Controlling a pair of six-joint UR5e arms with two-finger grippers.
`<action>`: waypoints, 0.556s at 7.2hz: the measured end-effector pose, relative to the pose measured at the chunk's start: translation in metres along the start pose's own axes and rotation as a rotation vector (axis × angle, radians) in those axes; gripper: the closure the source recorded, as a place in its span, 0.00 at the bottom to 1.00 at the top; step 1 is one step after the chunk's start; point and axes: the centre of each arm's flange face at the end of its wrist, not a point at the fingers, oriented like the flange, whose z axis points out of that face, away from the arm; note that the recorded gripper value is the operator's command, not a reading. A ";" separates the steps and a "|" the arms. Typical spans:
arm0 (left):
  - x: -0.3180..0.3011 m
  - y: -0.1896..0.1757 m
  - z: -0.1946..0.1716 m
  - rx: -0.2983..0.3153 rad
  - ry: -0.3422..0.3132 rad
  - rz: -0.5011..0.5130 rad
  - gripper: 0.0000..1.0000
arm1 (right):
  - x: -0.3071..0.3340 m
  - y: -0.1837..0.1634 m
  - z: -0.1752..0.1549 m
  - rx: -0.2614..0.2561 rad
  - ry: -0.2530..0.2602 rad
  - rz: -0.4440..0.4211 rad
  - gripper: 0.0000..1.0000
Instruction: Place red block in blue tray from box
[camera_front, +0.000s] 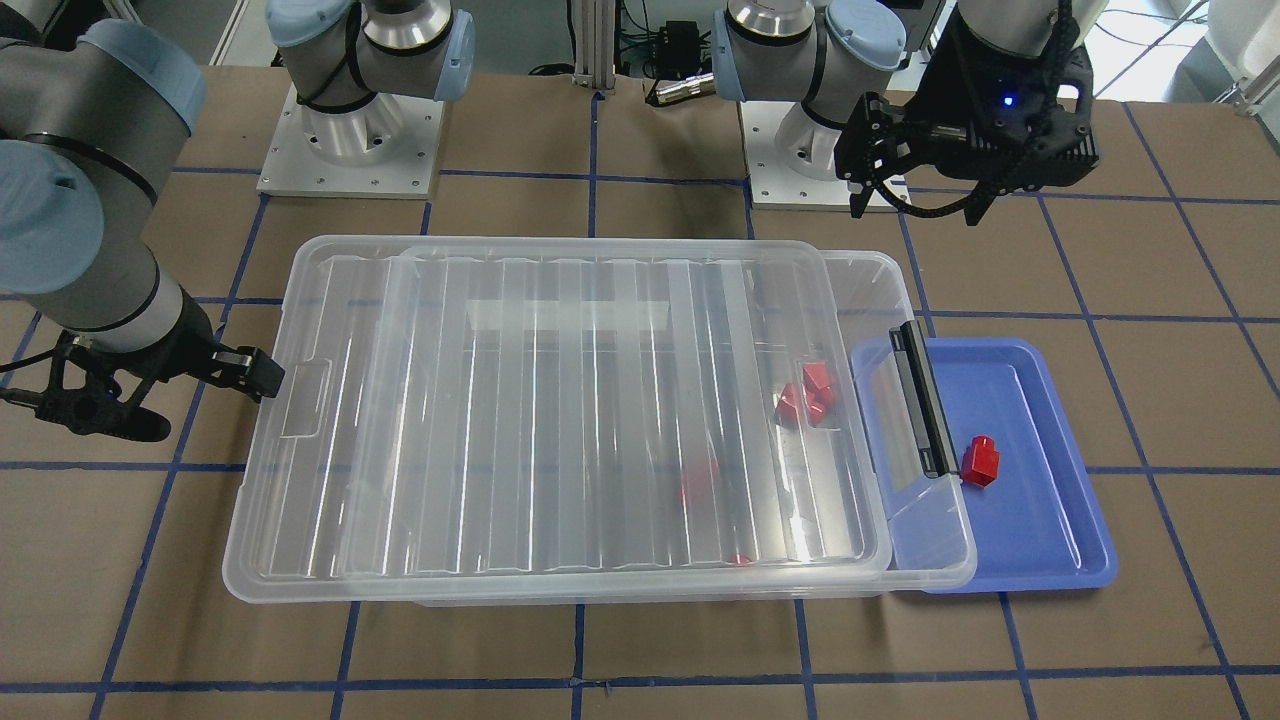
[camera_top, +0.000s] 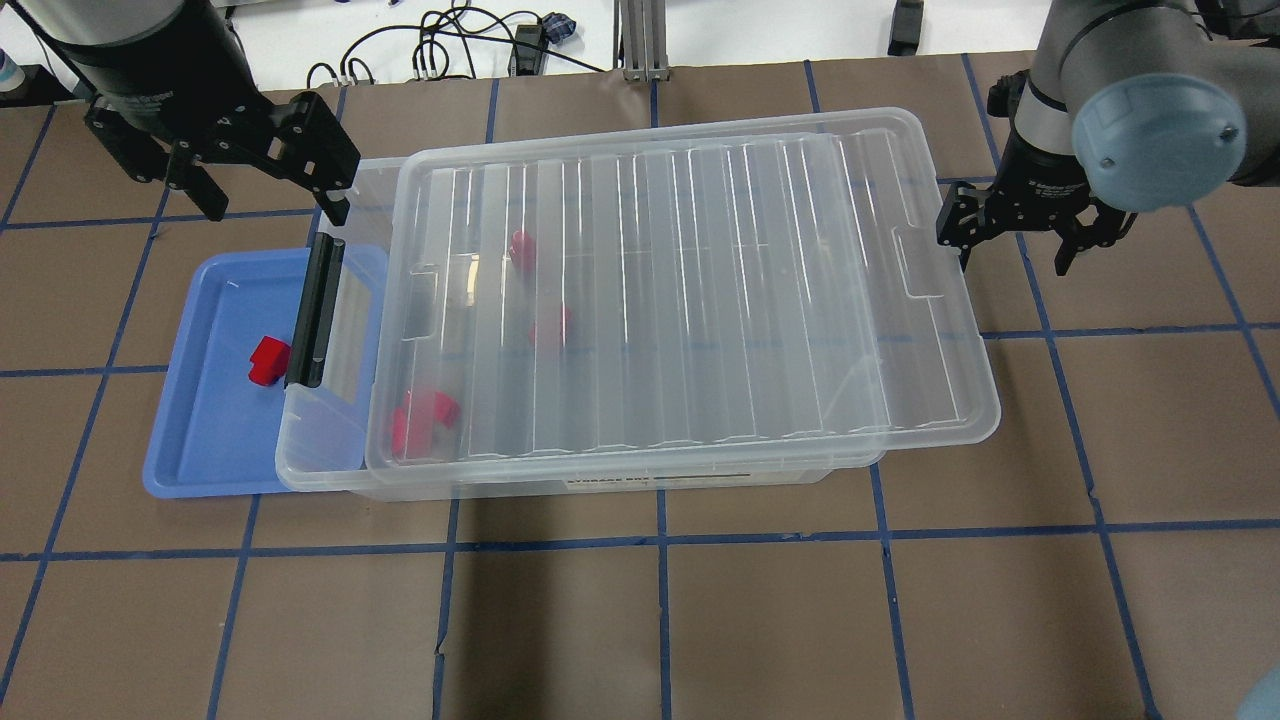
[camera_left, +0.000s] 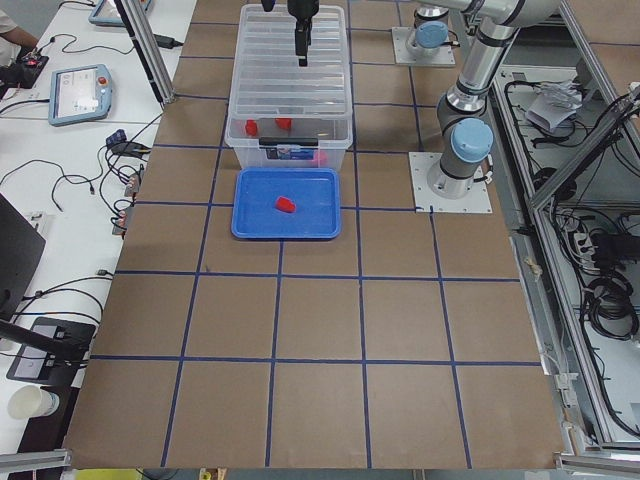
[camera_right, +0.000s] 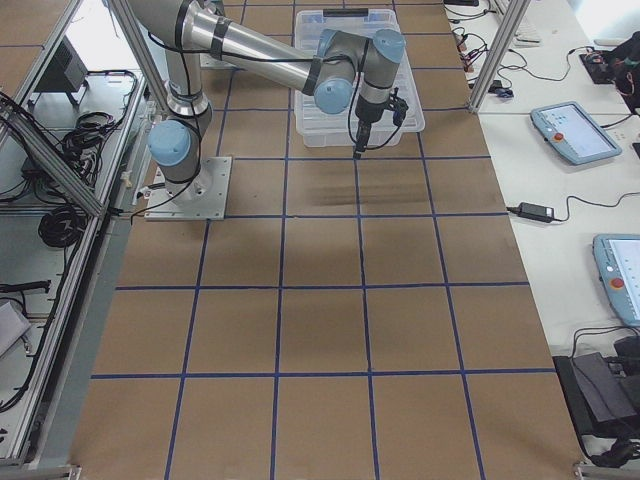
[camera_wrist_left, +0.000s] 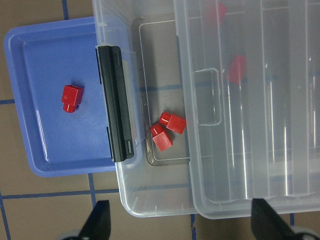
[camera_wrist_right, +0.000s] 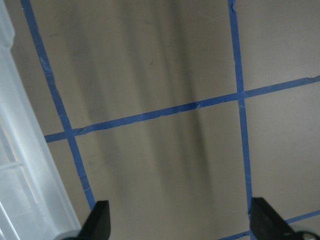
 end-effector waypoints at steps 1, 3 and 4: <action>0.000 0.001 0.003 0.000 -0.001 0.006 0.00 | -0.009 0.003 -0.001 0.000 -0.014 0.013 0.00; -0.001 -0.001 0.022 -0.033 0.007 0.006 0.00 | -0.017 0.006 -0.003 -0.011 -0.044 0.024 0.00; -0.001 0.000 0.034 -0.055 0.009 0.006 0.00 | -0.020 0.008 -0.003 -0.016 -0.050 0.023 0.00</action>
